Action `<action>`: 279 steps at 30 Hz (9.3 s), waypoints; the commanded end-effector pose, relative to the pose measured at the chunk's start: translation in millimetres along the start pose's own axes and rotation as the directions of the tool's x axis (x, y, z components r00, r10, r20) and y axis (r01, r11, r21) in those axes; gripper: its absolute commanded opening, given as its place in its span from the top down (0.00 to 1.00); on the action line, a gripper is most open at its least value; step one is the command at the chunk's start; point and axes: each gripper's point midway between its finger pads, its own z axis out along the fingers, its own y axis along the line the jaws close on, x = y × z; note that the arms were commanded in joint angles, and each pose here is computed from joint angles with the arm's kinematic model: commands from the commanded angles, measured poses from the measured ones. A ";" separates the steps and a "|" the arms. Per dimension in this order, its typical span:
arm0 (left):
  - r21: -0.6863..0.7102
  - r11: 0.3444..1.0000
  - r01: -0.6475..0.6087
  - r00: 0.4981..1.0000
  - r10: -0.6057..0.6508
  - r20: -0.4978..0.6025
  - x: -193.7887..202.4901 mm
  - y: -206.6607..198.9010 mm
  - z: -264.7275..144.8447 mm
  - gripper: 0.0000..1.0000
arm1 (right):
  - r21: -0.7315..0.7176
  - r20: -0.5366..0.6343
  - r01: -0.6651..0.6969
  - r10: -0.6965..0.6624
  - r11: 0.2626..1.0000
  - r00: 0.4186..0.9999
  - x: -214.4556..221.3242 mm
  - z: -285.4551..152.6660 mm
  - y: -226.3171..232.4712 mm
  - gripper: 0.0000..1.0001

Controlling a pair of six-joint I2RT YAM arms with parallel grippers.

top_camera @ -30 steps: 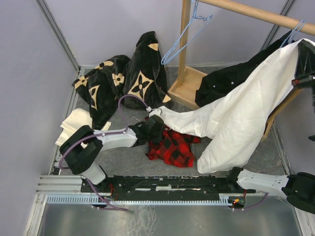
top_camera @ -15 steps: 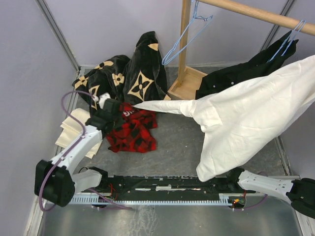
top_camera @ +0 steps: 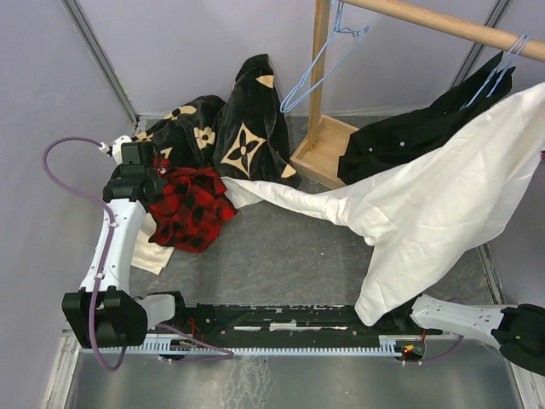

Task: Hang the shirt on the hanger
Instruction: Move the shirt at the center of the board, then place the shirt at the center of the board, then adjust the shirt at the center of the board.

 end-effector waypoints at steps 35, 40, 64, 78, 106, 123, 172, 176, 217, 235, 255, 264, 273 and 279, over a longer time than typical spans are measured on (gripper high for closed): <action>0.423 0.892 -0.158 0.979 0.086 0.185 -16.0 -50.2 -85.3 0.01 | -0.352 -0.150 -0.052 -0.001 0.935 0.989 113.8 96.6 211.3 1.00; 0.473 0.866 -0.165 0.981 0.096 0.167 -5.4 -57.7 -86.9 0.01 | -0.503 -0.342 -0.183 -0.001 0.845 0.940 198.4 50.3 257.7 1.00; 0.490 0.867 -0.096 0.995 0.076 0.061 23.4 -60.1 -72.4 0.01 | -0.655 -0.745 -0.440 -0.428 0.614 0.512 452.0 -163.9 375.5 0.17; 0.508 0.861 -0.032 0.999 0.022 0.027 25.2 -66.7 -70.6 0.00 | -0.553 -0.746 -0.314 -0.291 0.772 0.599 397.5 -146.5 282.8 0.01; 0.710 0.696 -0.109 0.990 0.140 0.015 54.3 -104.2 -111.4 0.01 | -0.377 -0.878 -0.407 -0.181 0.832 0.443 495.4 -207.4 344.9 0.16; 0.785 0.603 -0.141 0.974 0.228 0.000 102.6 -149.0 -138.0 0.01 | -0.297 -0.812 0.012 -0.259 0.955 0.523 460.6 -179.0 192.7 0.05; 0.646 0.704 -0.295 0.949 0.297 0.109 90.7 -111.4 -132.3 0.04 | -0.778 -0.624 -0.293 -0.627 0.556 0.466 542.7 -137.0 279.7 0.40; 0.646 0.698 -0.308 0.948 0.285 0.144 79.6 -111.3 -138.9 0.03 | -0.770 -0.637 -0.381 -0.587 0.511 0.500 530.2 -142.8 309.4 0.64; 0.800 0.478 -0.363 0.908 0.375 0.188 148.1 -150.1 -168.3 0.20 | -0.442 -0.882 -0.559 -0.227 0.702 0.413 486.0 -94.5 363.1 1.00; 0.684 0.587 -0.432 0.890 0.401 0.218 129.0 -137.2 -150.9 0.97 | -0.512 -0.852 -0.599 -0.274 0.615 0.446 475.4 -106.6 365.0 0.98; 0.682 0.584 -0.440 0.888 0.394 0.236 118.2 -129.5 -160.2 0.96 | -0.706 -0.672 -0.389 -0.387 0.592 0.631 460.1 -119.7 308.6 0.37; 0.657 0.612 -0.440 0.895 0.362 0.262 103.7 -118.3 -164.3 0.97 | -0.733 -0.608 -0.330 -0.356 0.595 0.709 450.2 -123.1 292.4 0.36; 0.688 0.561 -0.461 0.881 0.381 0.280 106.0 -119.0 -172.9 0.97 | -0.819 -0.433 -0.184 -0.374 0.544 0.820 450.2 -127.1 279.6 0.35; 0.695 0.543 -0.471 0.875 0.388 0.290 106.3 -120.6 -175.3 0.97 | -0.845 -0.438 -0.211 -0.407 0.492 0.802 462.8 -131.2 283.3 0.34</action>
